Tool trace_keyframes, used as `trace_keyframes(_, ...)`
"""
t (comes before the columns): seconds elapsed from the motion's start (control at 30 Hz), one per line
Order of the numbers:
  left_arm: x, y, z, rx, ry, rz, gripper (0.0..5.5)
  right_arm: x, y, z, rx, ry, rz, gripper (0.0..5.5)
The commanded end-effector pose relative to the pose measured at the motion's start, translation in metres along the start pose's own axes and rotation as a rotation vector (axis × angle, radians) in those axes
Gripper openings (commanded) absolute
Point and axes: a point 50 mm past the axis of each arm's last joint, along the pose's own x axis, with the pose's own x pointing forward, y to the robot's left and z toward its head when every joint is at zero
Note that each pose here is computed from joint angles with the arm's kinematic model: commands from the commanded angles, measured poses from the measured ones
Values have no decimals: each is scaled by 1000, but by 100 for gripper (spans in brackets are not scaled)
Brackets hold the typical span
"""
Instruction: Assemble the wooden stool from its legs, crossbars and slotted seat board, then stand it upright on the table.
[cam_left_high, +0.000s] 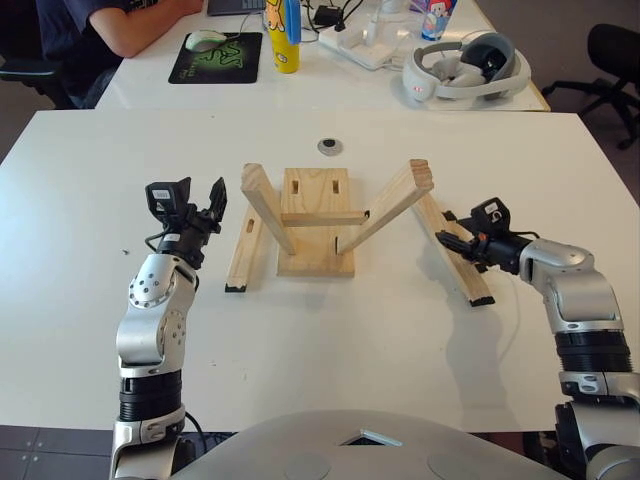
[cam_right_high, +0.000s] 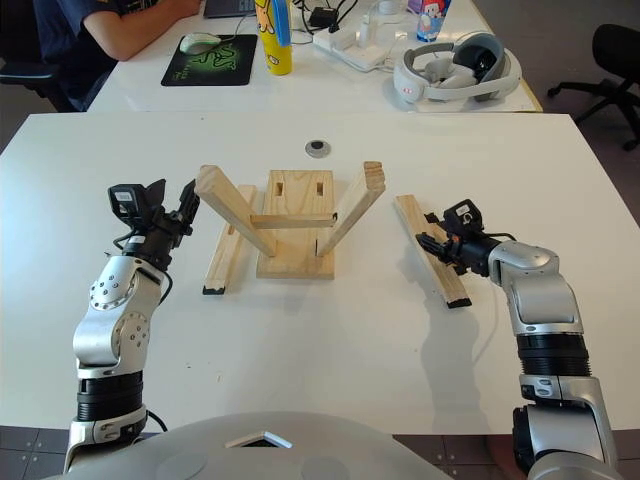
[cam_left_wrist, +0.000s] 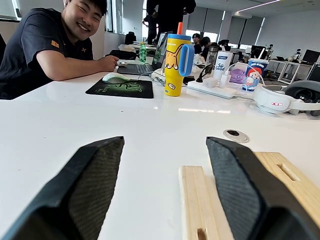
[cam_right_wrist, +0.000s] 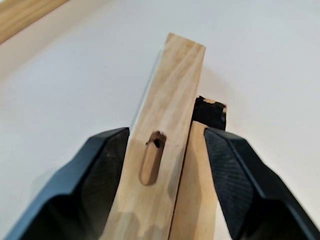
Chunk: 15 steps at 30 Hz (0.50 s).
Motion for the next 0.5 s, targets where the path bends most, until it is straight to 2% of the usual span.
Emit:
trace_keyframes(0.03,-3,0,1,7,-6,12,305,-3,1,6,-23,1,33,277)
trace_keyframes(0.3,-4,-3,-2,2,0,8,305,-6,-15,16,-129,12,-3,277)
trace_keyframes(0.5,-3,-4,-3,8,5,-6,305,-7,-8,12,-118,36,63,277)
